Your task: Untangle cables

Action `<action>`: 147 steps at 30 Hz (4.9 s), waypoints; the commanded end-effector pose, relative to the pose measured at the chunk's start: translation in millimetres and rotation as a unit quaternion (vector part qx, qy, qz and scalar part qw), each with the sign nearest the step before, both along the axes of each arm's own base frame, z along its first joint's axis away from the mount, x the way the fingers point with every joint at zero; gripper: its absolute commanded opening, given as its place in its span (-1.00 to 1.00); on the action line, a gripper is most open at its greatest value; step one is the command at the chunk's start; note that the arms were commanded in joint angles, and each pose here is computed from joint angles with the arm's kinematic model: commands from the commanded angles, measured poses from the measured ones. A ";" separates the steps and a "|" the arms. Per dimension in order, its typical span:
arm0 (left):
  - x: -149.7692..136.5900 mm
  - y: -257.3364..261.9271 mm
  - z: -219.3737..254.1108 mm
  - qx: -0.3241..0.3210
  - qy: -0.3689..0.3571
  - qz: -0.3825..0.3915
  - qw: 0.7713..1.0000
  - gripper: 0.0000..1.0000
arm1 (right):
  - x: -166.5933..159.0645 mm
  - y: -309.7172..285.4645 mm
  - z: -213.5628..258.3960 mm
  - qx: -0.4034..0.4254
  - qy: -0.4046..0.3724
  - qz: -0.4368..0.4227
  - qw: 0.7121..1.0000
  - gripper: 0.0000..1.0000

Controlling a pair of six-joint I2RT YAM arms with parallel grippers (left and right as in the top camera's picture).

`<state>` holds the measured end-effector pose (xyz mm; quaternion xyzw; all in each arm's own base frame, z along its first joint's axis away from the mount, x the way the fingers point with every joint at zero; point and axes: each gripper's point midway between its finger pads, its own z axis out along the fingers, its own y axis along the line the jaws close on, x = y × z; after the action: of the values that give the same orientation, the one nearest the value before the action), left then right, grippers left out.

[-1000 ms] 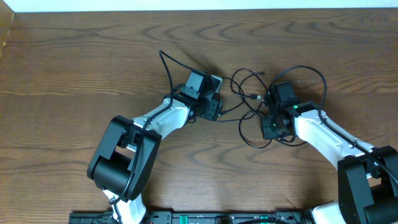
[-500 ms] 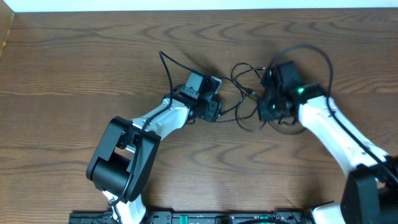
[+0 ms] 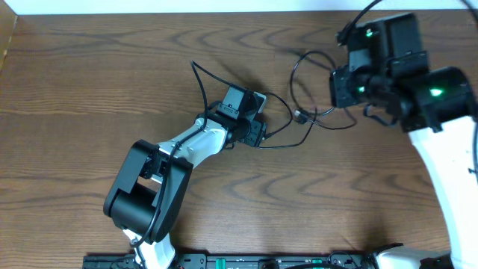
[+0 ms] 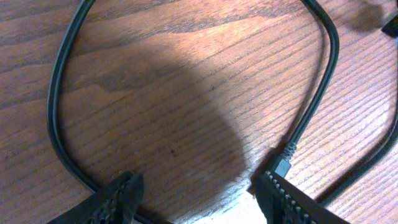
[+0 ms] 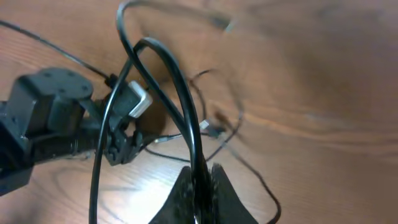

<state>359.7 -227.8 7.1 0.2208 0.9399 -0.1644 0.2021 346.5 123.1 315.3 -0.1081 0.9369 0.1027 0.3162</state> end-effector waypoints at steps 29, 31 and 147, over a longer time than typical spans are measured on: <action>-10.7 4.7 -7.8 0.006 0.024 0.001 1.000 0.27 | -18.9 -44.4 16.9 -0.099 0.055 -0.045 0.993 0.40; -10.7 4.7 -7.8 0.006 0.024 0.001 1.000 0.27 | -16.3 -43.7 10.6 -0.103 0.066 -0.044 0.992 0.48; -29.5 -44.5 19.5 -0.132 0.039 -0.106 0.985 0.26 | -18.3 -37.8 -3.3 0.004 -0.008 0.010 1.000 -0.98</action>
<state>347.6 -248.2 16.7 0.2633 0.9170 -0.2276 0.1949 326.7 90.3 303.7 -0.1179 0.9359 0.1204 0.3093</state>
